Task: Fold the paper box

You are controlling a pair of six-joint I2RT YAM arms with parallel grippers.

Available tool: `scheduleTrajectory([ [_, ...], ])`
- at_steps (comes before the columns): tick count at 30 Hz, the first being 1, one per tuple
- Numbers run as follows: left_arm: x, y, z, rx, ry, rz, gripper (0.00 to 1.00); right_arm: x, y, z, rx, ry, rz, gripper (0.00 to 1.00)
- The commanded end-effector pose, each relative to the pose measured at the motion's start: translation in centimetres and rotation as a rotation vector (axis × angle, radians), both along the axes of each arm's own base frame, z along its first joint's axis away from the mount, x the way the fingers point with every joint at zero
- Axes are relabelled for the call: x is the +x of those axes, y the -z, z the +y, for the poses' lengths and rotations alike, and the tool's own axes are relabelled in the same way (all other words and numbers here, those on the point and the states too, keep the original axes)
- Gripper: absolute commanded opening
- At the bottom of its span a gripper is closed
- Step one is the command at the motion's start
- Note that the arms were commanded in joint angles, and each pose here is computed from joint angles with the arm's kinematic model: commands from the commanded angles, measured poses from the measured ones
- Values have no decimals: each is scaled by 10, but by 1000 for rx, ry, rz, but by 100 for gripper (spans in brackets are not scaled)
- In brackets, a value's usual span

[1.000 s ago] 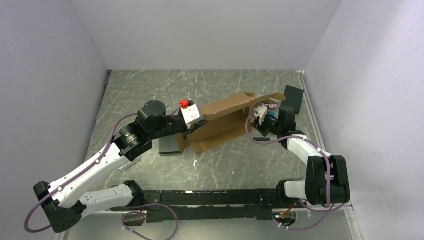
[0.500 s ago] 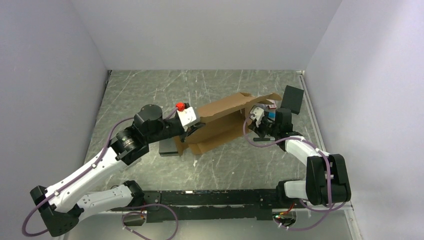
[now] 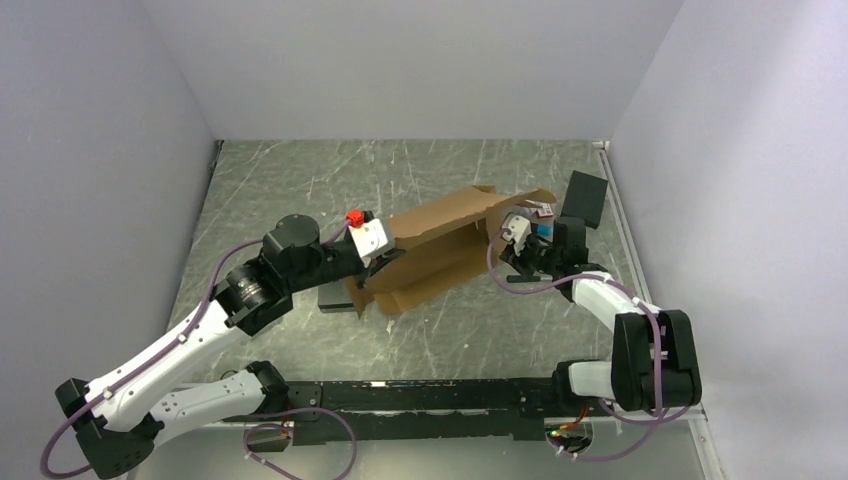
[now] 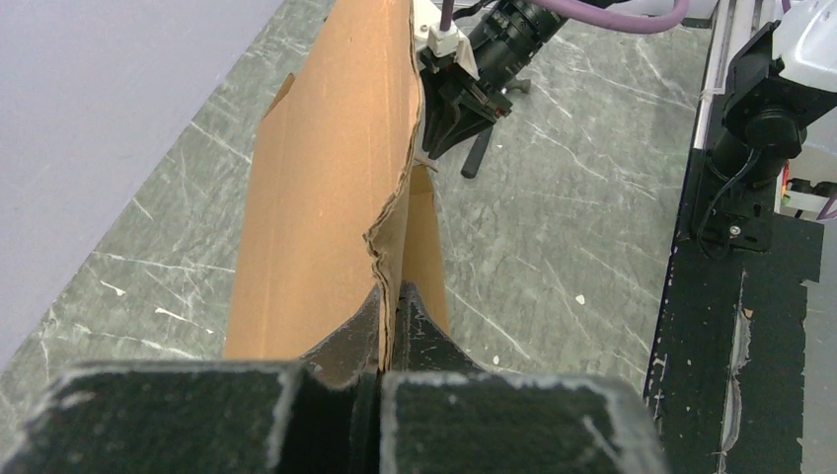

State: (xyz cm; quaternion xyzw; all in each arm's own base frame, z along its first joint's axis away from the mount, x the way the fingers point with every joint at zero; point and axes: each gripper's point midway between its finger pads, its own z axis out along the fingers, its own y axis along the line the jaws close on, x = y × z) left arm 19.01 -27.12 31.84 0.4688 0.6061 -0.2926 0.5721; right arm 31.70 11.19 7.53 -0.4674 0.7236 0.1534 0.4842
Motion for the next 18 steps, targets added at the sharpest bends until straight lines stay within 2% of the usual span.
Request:
scheduleTrajectory([
  [1, -8, 3, 1, -10, 11, 36, 0, 7, -28, 0, 17, -37, -77, 21],
  [6, -9, 2, 1, -17, 16, 33, 0, 4, -31, -2, 23, -38, -91, 30],
  [12, -10, 2, 1, -20, 16, 33, 0, 8, -27, -6, 20, -14, -81, 47],
  [18, -10, 2, 1, -24, 18, 30, 0, 14, -31, -11, 19, 15, -102, 54],
])
